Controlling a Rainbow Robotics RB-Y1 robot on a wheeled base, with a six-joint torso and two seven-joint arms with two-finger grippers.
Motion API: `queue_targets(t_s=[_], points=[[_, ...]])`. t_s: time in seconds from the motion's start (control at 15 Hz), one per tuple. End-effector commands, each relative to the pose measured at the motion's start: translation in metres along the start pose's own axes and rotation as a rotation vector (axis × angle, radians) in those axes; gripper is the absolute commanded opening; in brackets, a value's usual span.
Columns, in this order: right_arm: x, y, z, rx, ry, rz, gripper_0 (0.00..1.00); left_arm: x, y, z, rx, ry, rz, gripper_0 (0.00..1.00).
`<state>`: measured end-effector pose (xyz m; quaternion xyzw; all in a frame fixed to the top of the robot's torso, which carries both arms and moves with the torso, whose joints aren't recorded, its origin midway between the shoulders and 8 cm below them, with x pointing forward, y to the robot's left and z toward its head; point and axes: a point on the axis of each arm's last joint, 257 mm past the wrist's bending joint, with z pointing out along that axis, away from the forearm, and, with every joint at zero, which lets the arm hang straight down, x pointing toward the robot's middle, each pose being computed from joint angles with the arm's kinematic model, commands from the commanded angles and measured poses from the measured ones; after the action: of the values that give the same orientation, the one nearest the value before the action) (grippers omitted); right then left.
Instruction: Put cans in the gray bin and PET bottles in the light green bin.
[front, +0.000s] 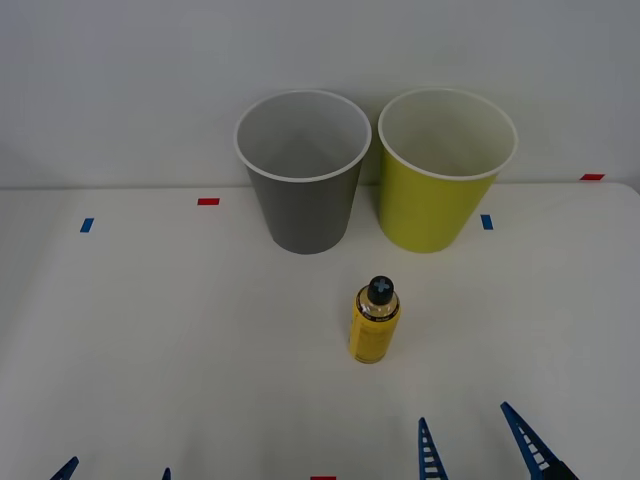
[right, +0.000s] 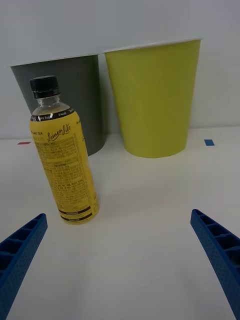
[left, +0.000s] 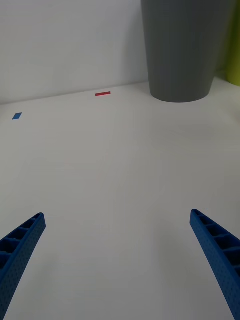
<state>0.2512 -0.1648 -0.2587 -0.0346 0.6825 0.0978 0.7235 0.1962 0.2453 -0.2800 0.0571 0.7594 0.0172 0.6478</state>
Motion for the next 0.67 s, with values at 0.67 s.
queue_targets(t_s=[0.67], points=[[0.003,0.056,0.089,-0.110,-0.085,0.012,1.00,0.000,0.000,0.000,0.000,0.000,0.000,1.00]])
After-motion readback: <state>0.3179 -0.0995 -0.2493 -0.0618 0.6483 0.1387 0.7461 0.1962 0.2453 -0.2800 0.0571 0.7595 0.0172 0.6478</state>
